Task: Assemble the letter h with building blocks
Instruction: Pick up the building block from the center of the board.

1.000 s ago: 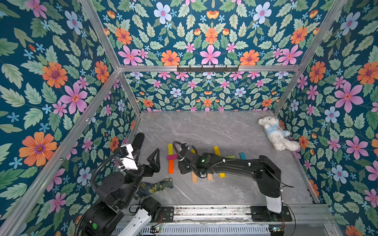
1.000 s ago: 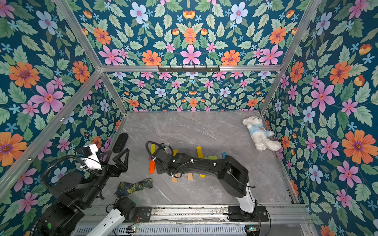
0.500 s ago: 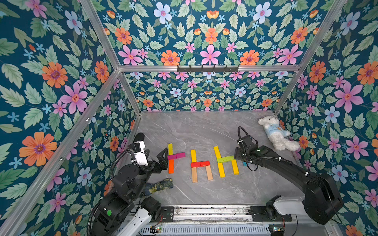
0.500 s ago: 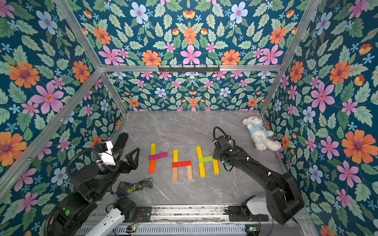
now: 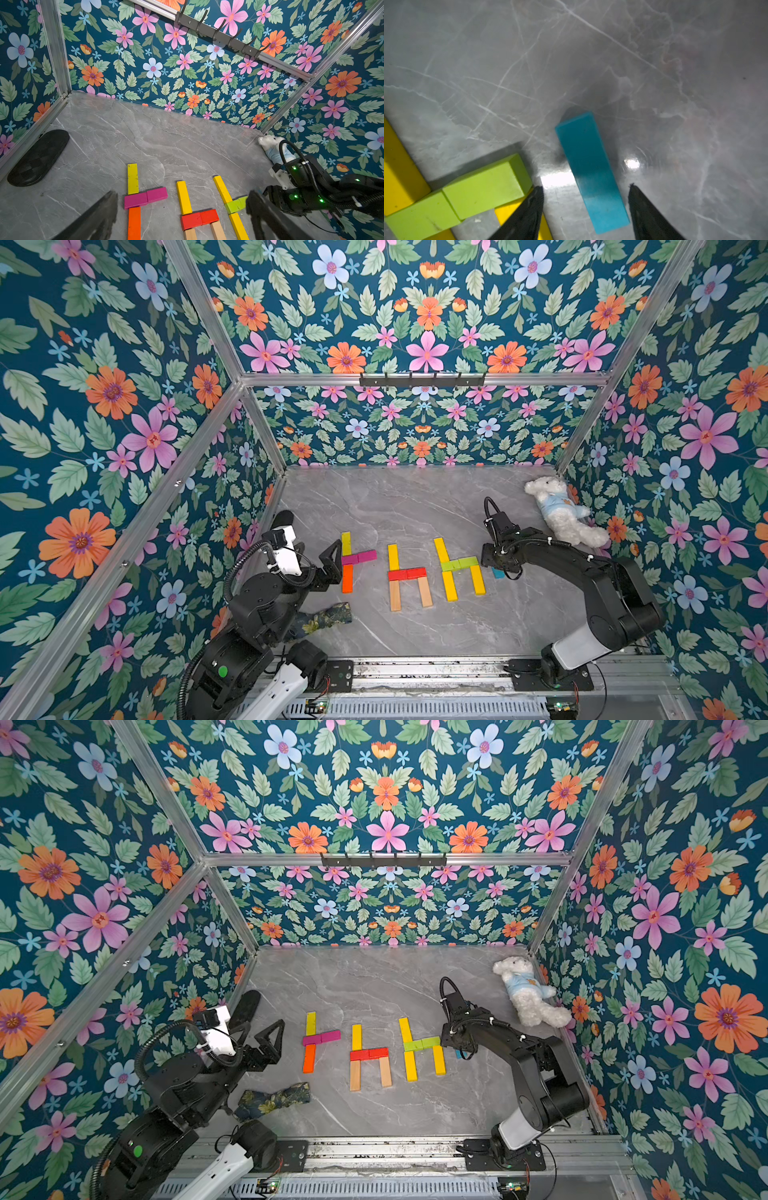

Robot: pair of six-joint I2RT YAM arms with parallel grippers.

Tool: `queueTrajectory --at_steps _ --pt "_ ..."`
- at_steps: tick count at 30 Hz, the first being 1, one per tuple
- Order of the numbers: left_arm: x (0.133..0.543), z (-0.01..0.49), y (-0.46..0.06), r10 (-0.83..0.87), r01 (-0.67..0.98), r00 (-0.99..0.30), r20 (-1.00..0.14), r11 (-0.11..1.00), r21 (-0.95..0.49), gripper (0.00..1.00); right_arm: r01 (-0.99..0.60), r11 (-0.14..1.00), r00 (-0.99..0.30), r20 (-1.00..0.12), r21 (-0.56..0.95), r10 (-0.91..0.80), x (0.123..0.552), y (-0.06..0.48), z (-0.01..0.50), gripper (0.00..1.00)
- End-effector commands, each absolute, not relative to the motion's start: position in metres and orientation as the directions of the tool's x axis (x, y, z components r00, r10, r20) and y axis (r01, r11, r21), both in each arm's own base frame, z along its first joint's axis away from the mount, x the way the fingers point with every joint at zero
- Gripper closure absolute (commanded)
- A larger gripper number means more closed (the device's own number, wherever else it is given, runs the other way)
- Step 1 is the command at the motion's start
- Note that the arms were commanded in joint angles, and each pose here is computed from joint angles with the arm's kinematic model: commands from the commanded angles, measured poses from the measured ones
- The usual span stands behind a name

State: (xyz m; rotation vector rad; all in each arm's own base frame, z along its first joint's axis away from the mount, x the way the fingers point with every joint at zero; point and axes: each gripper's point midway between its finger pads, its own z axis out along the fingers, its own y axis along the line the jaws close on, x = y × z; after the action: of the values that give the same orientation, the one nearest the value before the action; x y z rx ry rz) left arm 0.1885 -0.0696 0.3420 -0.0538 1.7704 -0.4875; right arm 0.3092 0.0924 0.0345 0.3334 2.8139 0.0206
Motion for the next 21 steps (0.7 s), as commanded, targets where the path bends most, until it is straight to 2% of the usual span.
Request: queueTrajectory --at_steps 1,10,13,17,21 --pt "0.189 0.351 -0.067 -0.307 0.219 -0.231 -0.923 0.908 -0.357 0.01 0.200 0.978 -0.936 -0.284 0.052 0.207 0.311 0.096 0.030 0.37" --pt "0.189 0.355 -0.066 -0.306 0.214 -0.224 -0.925 0.911 -0.353 0.00 0.241 0.971 -0.935 -0.267 0.011 0.235 0.311 0.079 0.021 0.50" --pt "0.190 0.355 -0.066 -0.307 0.214 -0.224 -0.925 0.910 -0.354 0.01 0.248 0.969 -0.940 -0.246 -0.021 0.235 0.309 0.074 0.011 0.60" --pt "0.190 0.354 -0.066 -0.309 0.212 -0.225 -0.924 0.910 -0.356 0.01 0.238 0.971 -0.940 -0.251 0.000 0.231 0.311 0.078 0.011 0.80" --pt "0.190 0.356 -0.065 -0.309 0.207 -0.223 -0.925 0.912 -0.354 0.01 0.198 0.980 -0.924 -0.329 0.017 0.193 0.319 0.083 0.040 0.91"
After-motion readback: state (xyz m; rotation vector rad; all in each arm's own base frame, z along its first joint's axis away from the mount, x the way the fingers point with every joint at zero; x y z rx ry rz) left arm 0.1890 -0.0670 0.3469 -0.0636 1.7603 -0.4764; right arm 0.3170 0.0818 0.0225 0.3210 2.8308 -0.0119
